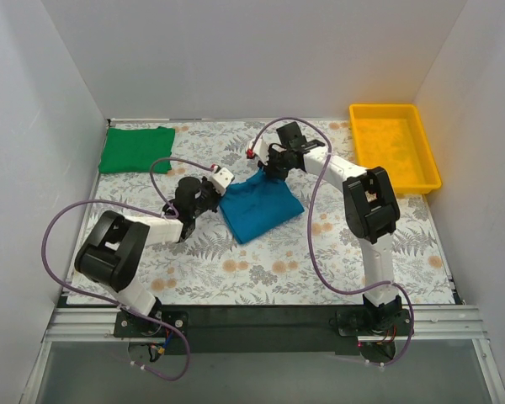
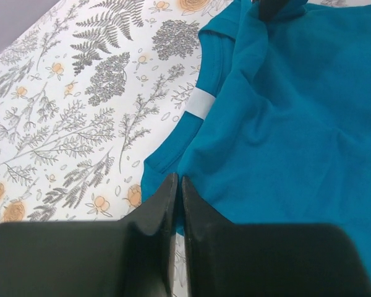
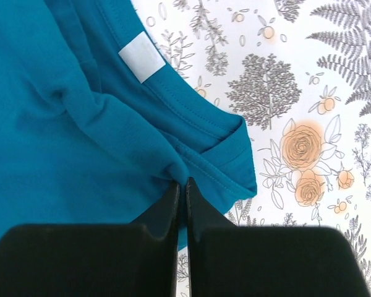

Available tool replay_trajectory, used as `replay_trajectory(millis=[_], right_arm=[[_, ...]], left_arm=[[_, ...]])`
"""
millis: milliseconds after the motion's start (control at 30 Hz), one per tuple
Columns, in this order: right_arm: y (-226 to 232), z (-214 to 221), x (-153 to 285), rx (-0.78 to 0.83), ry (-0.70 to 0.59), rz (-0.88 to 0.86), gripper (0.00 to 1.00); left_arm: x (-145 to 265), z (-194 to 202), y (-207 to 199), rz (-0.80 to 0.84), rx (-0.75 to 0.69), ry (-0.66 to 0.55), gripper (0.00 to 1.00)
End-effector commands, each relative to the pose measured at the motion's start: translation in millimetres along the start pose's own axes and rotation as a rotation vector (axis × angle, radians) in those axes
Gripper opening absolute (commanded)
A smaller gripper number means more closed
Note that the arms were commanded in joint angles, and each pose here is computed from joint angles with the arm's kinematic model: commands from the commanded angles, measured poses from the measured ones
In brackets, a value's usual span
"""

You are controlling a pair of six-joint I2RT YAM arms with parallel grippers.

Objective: Fold and stack the t-shirts
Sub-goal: Fold the tshirt

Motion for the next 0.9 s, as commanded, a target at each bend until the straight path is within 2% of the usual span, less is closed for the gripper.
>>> replay_trajectory(millis=[0,33,67,133,233,267,333,367,433,467,500,533,567,633,700,800,867], right_arm=[[-30.0,-26.4,5.6,-0.016,-0.062,0.111,0.07],[-31.1,-26.7,5.5,-0.054,-0.063,0.123,0.12],[-42.7,-28.6,6.6,-0.076,-0.062,0.194,0.17],[-57.0,-30.1,10.4,-0.213,-0.063,0.311,0.44],[-85.2,-31.7,27.9,-0.366,-0.049,0.519,0.56],[-92.2,-24.5,35.5,-0.403,-0.011,0.593,0.56],[-92.5,-22.6,41.7,-0.417,-0.020,0.588,0.56],[-84.9,-22.4,43.7,-0.417,-0.029,0.555,0.56],[-73.5,-17.9,48.7,-0.379,-0.055,0.436,0.57],[-37.9,-28.2,46.2,-0.352,-0.141,0.186,0.57],[-21.9,-30.4,49.9,-0.338,-0.190,0.065,0.60],[-6.6,-31.4,53.6,-0.326,-0.240,-0.043,0.64],[14.3,-35.0,62.3,-0.369,-0.315,-0.194,0.65],[37.2,-31.1,66.5,-0.437,-0.338,-0.312,0.66],[55.2,-21.6,68.9,-0.486,-0.314,-0.337,0.66],[44.7,-11.1,67.5,-0.547,-0.242,-0.209,0.56],[36.9,-0.8,65.5,-0.586,-0.199,-0.149,0.46]], left_arm=[[-9.1,-15.0,19.4,-0.083,0.038,-0.019,0.01],[-13.1,-4.2,19.5,-0.088,0.070,0.033,0.17],[-22.4,-18.5,30.3,-0.123,0.089,0.028,0.28],[-25.7,-6.1,45.9,-0.233,0.194,0.135,0.47],[-26.7,-22.7,74.1,-0.387,0.307,0.131,0.61],[-22.0,-32.8,79.5,-0.411,0.327,0.110,0.64],[-9.8,-41.2,88.7,-0.498,0.416,0.110,0.68],[1.0,-54.4,92.1,-0.521,0.449,0.085,0.75],[17.8,-66.1,77.6,-0.439,0.544,0.100,0.75],[22.6,-66.2,67.8,-0.394,0.589,0.114,0.75],[28.0,-65.7,59.0,-0.354,0.644,0.124,0.74],[36.7,-47.3,40.2,-0.306,0.702,0.199,0.75],[42.5,-54.0,16.9,-0.195,0.837,0.199,0.75],[52.3,-38.8,-9.0,-0.114,0.965,0.260,0.75],[64.6,-16.6,-36.0,-0.086,1.167,0.334,0.75],[73.3,5.4,-55.0,-0.097,1.338,0.383,0.74],[73.8,13.6,-59.8,-0.103,1.375,0.387,0.74]])
Point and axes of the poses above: each gripper's point midway between its finger pads, its own x axis back along the fingers, its own y axis along the line the jaws close on, z = x × y, the point moved 3 cm from there along x, back along the fingers, and after that the axes turned 3 degrees about x, right-handed, at the moved point
